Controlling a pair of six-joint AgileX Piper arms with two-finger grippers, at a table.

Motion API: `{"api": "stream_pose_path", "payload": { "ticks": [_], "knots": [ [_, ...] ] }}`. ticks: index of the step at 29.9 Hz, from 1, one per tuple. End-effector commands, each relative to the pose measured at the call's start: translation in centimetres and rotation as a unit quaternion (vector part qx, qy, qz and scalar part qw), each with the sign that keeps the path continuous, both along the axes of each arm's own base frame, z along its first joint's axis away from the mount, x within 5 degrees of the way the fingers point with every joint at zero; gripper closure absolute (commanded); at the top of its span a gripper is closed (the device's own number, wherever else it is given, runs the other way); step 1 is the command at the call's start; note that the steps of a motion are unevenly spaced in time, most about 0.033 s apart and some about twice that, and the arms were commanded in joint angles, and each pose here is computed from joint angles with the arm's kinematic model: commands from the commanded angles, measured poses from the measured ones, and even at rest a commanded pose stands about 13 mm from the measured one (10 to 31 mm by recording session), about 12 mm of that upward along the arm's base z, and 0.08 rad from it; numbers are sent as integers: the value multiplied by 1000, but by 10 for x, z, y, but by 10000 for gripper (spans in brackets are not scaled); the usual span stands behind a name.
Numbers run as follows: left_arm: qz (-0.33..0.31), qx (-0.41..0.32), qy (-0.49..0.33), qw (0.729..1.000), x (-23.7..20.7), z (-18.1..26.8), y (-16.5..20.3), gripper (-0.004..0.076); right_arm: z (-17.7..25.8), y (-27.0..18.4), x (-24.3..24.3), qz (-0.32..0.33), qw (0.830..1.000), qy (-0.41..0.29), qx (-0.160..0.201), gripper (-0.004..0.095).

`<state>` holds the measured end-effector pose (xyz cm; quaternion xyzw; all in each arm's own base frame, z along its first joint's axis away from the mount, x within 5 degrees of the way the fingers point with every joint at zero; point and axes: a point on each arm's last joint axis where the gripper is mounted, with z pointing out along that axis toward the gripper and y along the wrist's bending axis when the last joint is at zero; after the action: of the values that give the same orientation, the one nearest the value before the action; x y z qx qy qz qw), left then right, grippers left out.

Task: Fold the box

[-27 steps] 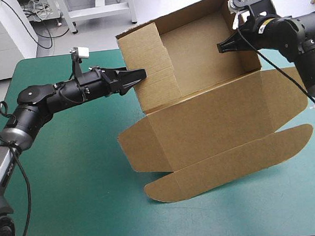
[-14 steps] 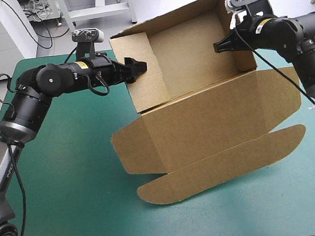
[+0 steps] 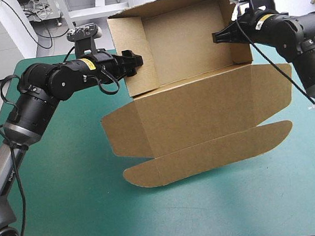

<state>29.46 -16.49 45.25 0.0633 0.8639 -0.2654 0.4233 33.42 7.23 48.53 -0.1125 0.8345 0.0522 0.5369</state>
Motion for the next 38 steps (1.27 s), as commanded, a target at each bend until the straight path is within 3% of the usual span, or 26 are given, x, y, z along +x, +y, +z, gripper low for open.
{"api": "stream_pose_path", "payload": {
  "ticks": [1,6,18,27,31,38],
  "knots": [
    [17,-27,-52,998,-8,25,5,197,26,0,-8,-2,997,-71,41,922],
    [22,-24,-57,998,-3,22,3,222,20,9,0,6,996,-73,42,921],
    [32,-1,-81,996,4,23,-9,365,13,22,9,8,996,-78,38,922],
    [26,7,-69,997,13,12,-15,645,7,24,14,13,997,-64,46,924],
    [23,16,-68,997,14,10,-16,727,-2,24,14,14,999,-27,30,924],
    [8,66,-30,997,22,-10,-20,731,-35,27,22,15,996,88,-7,924]
  ]
}}
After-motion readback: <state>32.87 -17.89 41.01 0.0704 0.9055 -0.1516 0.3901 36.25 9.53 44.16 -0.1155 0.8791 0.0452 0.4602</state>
